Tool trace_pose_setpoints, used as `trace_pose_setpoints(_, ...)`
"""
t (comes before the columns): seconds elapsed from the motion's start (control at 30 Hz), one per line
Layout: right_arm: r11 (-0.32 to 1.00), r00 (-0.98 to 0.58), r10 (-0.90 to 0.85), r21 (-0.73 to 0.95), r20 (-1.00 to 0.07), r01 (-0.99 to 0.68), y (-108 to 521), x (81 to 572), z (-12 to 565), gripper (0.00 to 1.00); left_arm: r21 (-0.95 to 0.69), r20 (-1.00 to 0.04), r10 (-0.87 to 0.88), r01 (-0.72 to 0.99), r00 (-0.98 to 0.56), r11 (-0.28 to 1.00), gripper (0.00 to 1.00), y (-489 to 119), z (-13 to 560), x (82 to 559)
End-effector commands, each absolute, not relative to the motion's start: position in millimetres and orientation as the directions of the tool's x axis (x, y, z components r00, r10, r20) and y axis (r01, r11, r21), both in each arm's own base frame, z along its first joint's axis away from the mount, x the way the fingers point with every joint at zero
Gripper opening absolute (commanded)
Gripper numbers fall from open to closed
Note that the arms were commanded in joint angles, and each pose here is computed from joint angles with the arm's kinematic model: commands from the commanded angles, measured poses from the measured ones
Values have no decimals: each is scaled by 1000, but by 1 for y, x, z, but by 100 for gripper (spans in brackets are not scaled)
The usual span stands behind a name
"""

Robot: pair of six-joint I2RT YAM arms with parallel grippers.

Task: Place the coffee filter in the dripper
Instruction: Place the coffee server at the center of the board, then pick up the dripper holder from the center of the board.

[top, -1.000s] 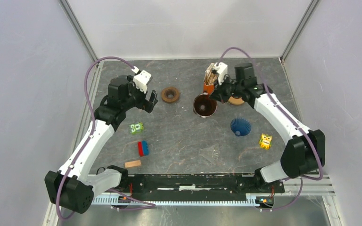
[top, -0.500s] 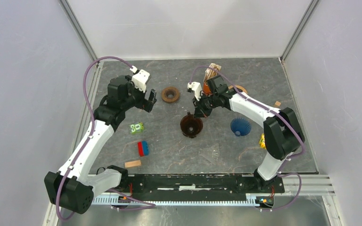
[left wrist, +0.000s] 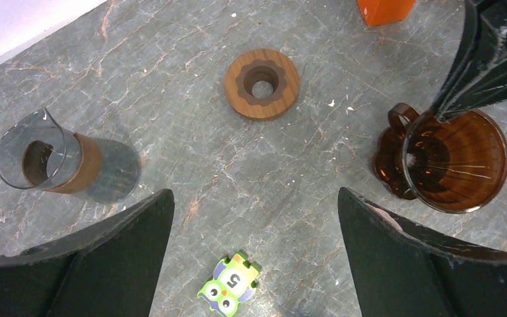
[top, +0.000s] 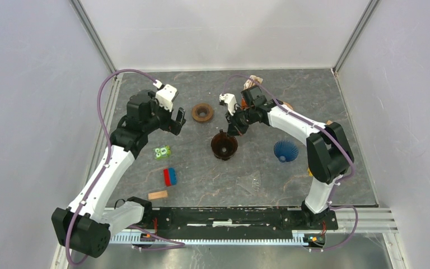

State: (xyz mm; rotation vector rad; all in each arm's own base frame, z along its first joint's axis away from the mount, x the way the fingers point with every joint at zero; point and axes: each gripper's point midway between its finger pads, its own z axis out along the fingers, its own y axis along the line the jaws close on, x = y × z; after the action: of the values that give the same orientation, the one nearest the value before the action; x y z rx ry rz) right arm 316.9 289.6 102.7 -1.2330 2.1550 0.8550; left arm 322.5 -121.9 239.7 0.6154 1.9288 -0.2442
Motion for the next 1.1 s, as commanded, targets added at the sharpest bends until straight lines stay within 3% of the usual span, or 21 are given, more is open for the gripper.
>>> trace_pose_setpoints(0.0, 353, -439, -528, 282, -727, -892, 312, 327, 122, 0, 87, -913, 278, 523, -298, 848, 100, -125, 251, 317)
trace_pose_setpoints(0.37, 314, -459, -545, 337, -702, -888, 336, 310, 108, 5, 83, -908, 281, 523, -312, 848, 100, -125, 245, 319)
trace_pose_setpoints(0.57, 330, -441, -553, 300, -707, -895, 336, 321, 114, 40, 69, -909, 272, 530, -315, 845, 100, -127, 239, 316)
trace_pose_setpoints(0.77, 394, -411, -483, 227, -773, -891, 306, 346, 159, 72, 79, -916, 271, 530, -295, 845, 100, -126, 243, 315)
trace_pose_setpoints(0.93, 546, -426, -399, 163, -812, -822, 236, 380, 184, 77, 71, -925, 258, 541, -280, 838, 100, -130, 248, 313)
trace_pose_setpoints(1.07, 657, -422, -487, -3, -764, -754, 177, 403, 173, 79, 60, -930, 248, 552, -271, 832, 100, -132, 252, 312)
